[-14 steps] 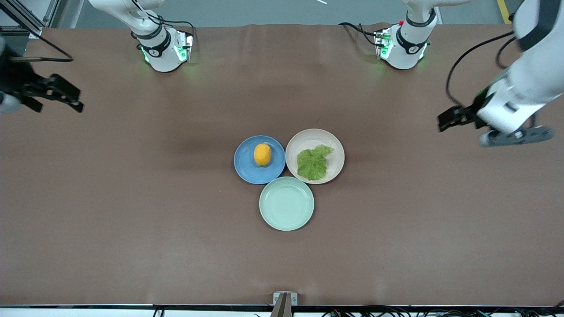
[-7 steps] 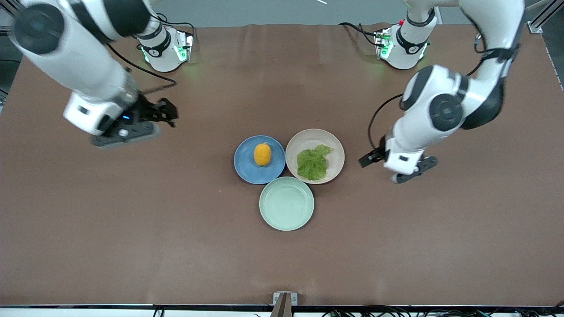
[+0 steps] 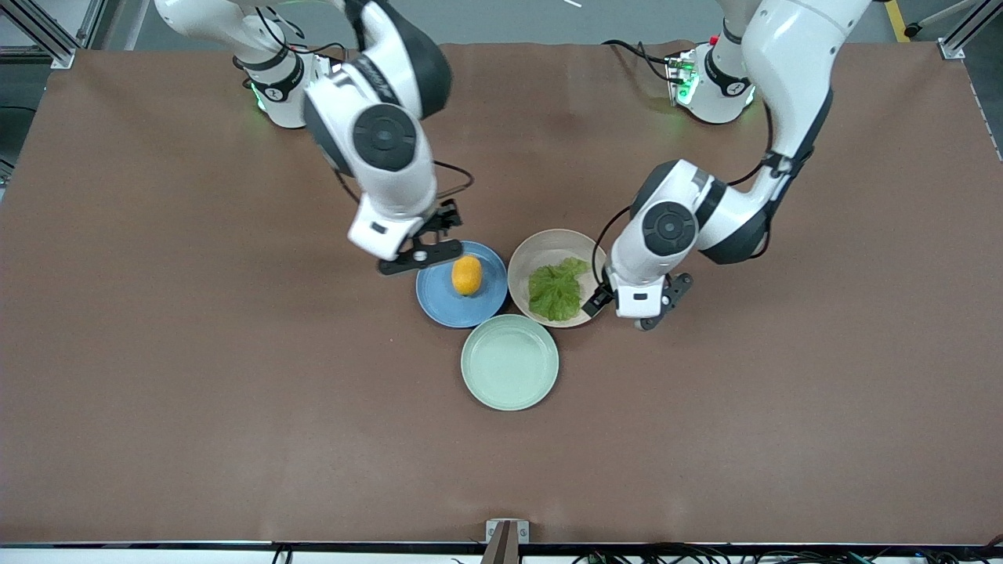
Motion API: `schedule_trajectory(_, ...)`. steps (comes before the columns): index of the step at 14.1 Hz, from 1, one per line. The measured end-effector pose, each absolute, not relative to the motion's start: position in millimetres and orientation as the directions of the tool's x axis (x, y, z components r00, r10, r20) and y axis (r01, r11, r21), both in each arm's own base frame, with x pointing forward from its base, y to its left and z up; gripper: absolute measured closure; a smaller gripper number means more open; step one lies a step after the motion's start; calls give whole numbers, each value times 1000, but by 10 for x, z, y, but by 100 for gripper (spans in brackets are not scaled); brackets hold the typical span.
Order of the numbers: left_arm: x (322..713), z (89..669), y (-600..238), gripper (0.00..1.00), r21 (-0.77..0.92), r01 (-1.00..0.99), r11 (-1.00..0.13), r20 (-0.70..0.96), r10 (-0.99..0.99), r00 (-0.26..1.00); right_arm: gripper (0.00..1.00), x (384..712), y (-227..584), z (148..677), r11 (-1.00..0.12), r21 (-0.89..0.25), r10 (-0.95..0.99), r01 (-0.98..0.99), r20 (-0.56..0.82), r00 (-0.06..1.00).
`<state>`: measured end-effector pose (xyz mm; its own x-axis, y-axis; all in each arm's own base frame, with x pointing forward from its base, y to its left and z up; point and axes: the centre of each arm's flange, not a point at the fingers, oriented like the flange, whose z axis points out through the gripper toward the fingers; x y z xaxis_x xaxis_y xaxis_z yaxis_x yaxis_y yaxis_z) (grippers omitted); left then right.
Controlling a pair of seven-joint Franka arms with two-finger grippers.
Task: Pick lemon and lettuce from plates
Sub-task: 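Lower and close the right gripper on the lemon while the left gripper grasps lettuce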
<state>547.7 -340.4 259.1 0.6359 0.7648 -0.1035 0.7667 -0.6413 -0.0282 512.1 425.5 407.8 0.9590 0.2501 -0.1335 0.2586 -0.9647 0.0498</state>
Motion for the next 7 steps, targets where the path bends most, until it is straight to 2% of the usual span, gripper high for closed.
schedule_trajectory(5,5285,2136,-3715,3,-42,821,-570,-114,819,562,0,4998,4464,3257,-983,-10,185,185,-84,979)
schedule_trajectory(7,5257,2044,-3735,15,-54,825,-563,-119,824,554,0,4986,4437,3013,-986,-30,164,161,-87,983)
